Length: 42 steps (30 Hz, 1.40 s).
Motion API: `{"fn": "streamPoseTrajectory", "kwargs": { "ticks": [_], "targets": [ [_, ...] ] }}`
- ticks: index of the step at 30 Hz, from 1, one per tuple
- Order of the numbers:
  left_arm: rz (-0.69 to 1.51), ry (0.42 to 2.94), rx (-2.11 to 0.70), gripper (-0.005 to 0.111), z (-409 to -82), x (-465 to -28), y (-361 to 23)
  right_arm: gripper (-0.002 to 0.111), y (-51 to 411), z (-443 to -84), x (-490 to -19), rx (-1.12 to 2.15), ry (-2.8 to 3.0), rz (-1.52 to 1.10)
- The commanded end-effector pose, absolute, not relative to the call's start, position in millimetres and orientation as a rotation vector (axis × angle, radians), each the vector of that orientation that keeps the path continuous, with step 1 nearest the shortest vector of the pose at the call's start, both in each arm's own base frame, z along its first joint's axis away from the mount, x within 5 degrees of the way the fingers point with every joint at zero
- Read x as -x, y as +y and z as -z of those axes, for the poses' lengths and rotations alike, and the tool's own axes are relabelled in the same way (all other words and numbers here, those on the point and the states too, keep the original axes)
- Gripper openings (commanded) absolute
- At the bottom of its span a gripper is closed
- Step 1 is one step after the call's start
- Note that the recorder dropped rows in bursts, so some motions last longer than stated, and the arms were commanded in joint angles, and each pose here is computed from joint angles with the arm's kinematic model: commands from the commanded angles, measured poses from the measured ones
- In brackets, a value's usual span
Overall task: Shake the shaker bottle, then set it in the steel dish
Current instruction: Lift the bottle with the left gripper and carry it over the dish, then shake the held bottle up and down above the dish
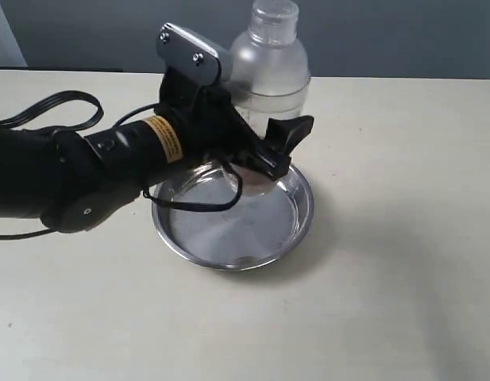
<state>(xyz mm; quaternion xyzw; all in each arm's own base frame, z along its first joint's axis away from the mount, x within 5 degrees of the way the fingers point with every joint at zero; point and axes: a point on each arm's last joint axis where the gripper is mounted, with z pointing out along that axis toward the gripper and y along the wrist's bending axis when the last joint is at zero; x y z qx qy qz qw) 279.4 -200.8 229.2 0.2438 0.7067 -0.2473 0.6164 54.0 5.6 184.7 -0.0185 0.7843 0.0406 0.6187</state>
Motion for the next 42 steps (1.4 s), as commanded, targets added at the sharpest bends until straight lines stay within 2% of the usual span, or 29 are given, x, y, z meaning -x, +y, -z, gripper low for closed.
{"fn": "streamPoseTrajectory", "kwargs": {
  "ticks": [1,3,6,8,9,13,14,17,18,19,22,23,24,25,26,27,29,30,31,32,33,35,36,37,39,40,42],
  "targets": [
    [0.555,1.352,-0.523,0.000,-296,-273,-195,-0.001,6,-186,-54,0.046,1.788,-0.094],
    [0.504,1.450,-0.487,0.000,-294,-276,-190,-0.001,6,-186,-54,0.046,1.788,-0.094],
    [0.457,1.735,-0.413,0.000,-232,-287,-184,-0.001,6,-186,-54,0.046,1.788,-0.094],
    [0.482,1.772,-0.409,0.000,-213,-286,-186,-0.001,6,-186,-54,0.046,1.788,-0.094],
    [0.500,1.730,-0.459,0.000,-218,-282,-191,-0.001,6,-186,-54,0.046,1.788,-0.094],
    [0.512,1.489,-0.537,0.000,-280,-261,-199,-0.001,6,-186,-54,0.046,1.788,-0.094],
    [0.491,1.531,-0.510,0.000,-277,-263,-196,-0.001,6,-186,-54,0.046,1.788,-0.094],
    [0.402,1.798,-0.407,0.000,-219,-276,-182,-0.001,6,-186,-54,0.046,1.788,-0.094],
    [0.405,1.803,-0.406,0.000,-217,-276,-182,-0.001,6,-186,-54,0.046,1.788,-0.094],
    [0.424,1.746,-0.446,0.000,-228,-272,-186,-0.001,6,-186,-54,0.046,1.788,-0.094],
    [0.465,1.449,-0.557,0.000,-293,-246,-196,-0.001,6,-186,-54,0.046,1.788,-0.094],
    [0.450,1.462,-0.545,0.000,-296,-245,-195,-0.001,6,-186,-54,0.046,1.788,-0.094],
    [0.438,1.543,-0.503,0.000,-283,-249,-191,-0.001,6,-186,-54,0.046,1.788,-0.094],
    [0.389,1.673,-0.455,0.000,-255,-258,-184,-0.001,6,-186,-54,0.046,1.788,-0.094],
    [0.344,1.849,-0.369,0.000,-213,-270,-176,-0.001,6,-186,-54,0.046,1.788,-0.094],
    [0.364,1.842,-0.392,0.000,-213,-269,-179,-0.001,6,-186,-54,0.046,1.788,-0.094],
    [0.434,1.512,-0.571,0.000,-274,-247,-197,-0.001,6,-186,-54,0.046,1.788,-0.094],
    [0.430,1.492,-0.546,0.000,-288,-243,-196,-0.001,6,-186,-54,0.046,1.788,-0.094],
    [0.392,1.618,-0.481,0.000,-267,-252,-189,-0.001,6,-186,-54,0.046,1.788,-0.094],
    [0.338,1.779,-0.386,0.000,-231,-264,-180,-0.001,6,-186,-54,0.046,1.788,-0.094],
    [0.351,1.806,-0.354,0.000,-225,-267,-180,-0.001,6,-186,-54,0.046,1.788,-0.094],
    [0.386,1.629,-0.480,0.000,-256,-258,-191,-0.001,6,-186,-54,0.046,1.788,-0.094],
    [0.404,1.463,-0.550,0.000,-293,-244,-196,-0.001,6,-186,-54,0.046,1.788,-0.094],
    [0.407,1.500,-0.503,0.000,-295,-244,-191,-0.001,6,-186,-54,0.046,1.788,-0.094],
    [0.364,1.835,-0.350,0.000,-228,-262,-176,-0.001,6,-186,-54,0.046,1.788,-0.094],
    [0.396,1.874,-0.347,0.000,-218,-261,-179,-0.001,6,-186,-54,0.046,1.788,-0.094],
    [0.439,1.701,-0.471,0.000,-248,-252,-190,-0.001,6,-186,-54,0.046,1.788,-0.094]
  ]
}}
